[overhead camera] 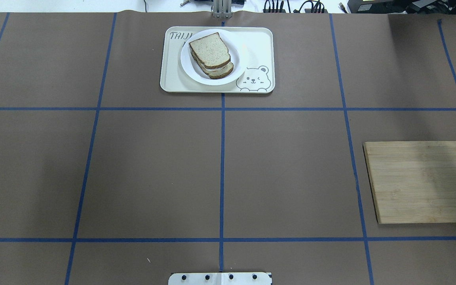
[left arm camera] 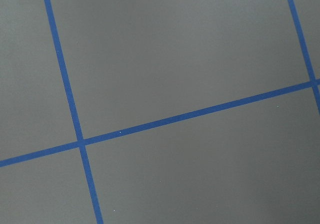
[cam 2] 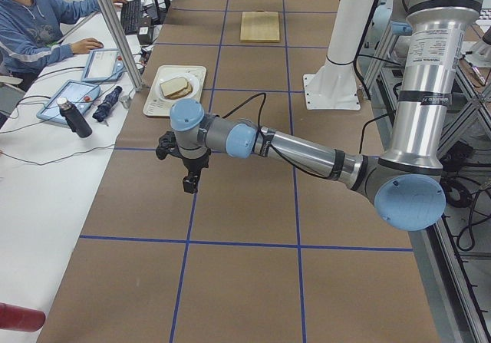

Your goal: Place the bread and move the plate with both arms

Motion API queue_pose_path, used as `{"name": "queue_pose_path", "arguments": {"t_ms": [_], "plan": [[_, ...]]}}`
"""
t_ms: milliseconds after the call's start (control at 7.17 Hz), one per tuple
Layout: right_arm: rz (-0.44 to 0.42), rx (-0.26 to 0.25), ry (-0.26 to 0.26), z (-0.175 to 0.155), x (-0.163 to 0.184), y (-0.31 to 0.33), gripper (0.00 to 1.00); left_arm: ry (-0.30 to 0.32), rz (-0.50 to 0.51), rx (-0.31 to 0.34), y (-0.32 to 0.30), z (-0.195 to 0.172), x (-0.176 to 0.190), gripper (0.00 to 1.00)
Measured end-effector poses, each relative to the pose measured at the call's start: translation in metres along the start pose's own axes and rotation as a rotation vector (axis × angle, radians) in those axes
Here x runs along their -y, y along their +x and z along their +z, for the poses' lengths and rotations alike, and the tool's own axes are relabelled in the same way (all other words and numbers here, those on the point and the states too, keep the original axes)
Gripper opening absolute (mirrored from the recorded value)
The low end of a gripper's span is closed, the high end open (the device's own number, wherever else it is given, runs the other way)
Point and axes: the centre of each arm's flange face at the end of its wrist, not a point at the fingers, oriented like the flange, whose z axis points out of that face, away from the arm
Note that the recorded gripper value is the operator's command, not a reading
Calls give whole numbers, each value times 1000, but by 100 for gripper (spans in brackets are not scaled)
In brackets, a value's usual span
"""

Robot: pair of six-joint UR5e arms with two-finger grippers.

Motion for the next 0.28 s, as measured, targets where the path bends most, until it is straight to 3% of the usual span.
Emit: {"name": "queue_pose_path", "arguments": {"t_ms": [279], "plan": [[2,-2,-1,1,0,1,100,2,4,-1,2,-1,1,99]]}}
